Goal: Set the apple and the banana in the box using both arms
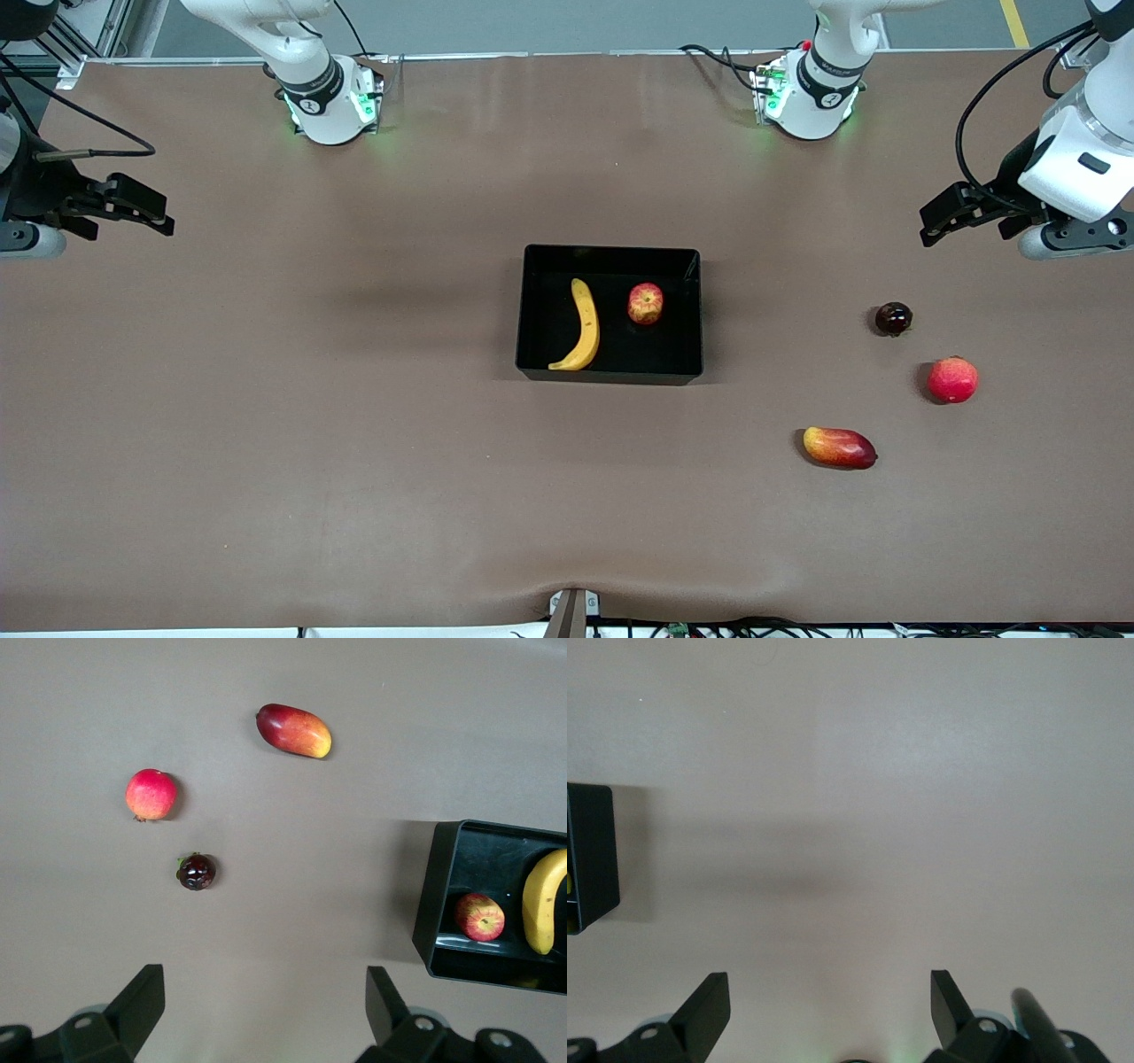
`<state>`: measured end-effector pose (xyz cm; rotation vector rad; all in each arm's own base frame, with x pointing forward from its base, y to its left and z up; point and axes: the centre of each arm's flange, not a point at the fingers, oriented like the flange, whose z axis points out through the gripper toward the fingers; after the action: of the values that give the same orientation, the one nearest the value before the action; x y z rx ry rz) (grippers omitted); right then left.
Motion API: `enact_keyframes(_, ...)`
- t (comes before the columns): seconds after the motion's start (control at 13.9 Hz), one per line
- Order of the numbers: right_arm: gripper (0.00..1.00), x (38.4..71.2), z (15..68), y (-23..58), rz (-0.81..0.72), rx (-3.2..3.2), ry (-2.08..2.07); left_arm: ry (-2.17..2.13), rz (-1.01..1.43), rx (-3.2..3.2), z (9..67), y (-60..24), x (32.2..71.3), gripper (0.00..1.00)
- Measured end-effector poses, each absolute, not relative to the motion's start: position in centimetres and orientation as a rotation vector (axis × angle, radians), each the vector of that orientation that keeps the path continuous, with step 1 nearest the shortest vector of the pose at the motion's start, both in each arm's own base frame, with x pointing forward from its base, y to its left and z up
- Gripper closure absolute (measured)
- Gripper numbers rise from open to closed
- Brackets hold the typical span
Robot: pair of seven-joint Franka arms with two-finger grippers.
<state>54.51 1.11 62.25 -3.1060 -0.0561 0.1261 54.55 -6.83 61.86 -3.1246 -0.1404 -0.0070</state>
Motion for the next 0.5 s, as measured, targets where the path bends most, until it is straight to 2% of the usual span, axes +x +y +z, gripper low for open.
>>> enact_keyframes(0.5, 0.00, 54.52, 62.23, 1.11, 0.127, -3.106, -0.056, -0.158, 0.013, -3.112, 61.14, -6.02, 54.99, 0.00)
